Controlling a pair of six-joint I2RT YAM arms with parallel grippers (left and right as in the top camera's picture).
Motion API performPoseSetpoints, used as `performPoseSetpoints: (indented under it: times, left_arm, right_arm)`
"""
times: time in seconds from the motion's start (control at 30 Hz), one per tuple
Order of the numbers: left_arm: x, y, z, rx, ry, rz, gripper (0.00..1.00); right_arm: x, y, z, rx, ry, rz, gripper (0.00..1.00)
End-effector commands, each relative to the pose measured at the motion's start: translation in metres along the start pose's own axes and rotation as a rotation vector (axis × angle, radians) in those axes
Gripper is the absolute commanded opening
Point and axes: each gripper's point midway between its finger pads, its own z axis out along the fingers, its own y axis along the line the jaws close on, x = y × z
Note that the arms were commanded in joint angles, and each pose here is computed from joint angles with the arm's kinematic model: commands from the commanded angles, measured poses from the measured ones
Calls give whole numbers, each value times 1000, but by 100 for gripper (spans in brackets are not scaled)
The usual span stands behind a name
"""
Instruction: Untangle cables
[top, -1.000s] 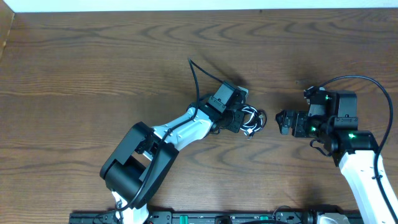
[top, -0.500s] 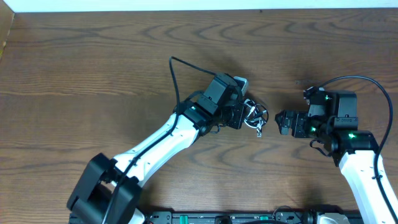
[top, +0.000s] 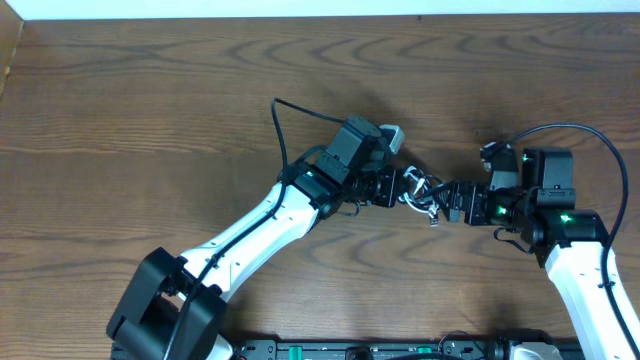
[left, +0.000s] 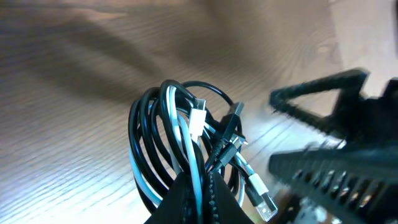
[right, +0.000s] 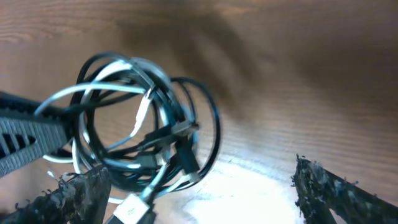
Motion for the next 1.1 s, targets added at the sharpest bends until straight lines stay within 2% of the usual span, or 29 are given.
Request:
performPoseSetpoints:
  times: [0.0,0.17,0.47,0.73,0.83,0.9,0.97,1.07]
  left_arm:
    - [-6,-17,-3,76,-4,-82,8]
    - [-7,-39,-6,188,14,-67,8]
    - [9,-72,-16,377,119,-32,7]
    - [14,-73,-17,393,145,-24,8]
    - [18,-62,-14,337,142,11,8]
    - [23,-44,-9,247,144,0,7]
    - [29,-23,-6,136,150,-10,7]
    - [38,9,-5,-29,161,-15,8]
  right_arm:
    - [-2,18,-4,-84,6,-11,91]
    - [0,17,-3,-85,13,-8,91]
    - [21,-28,17,112,84,37,86]
    - [27,-38,35,124,127,157,88]
    - [28,-40,39,123,135,175,86]
    - [30,-46,39,157,139,176,81]
    - [33,-58,38,227,145,183,71]
    - [40,-84,30,385,150,246,64]
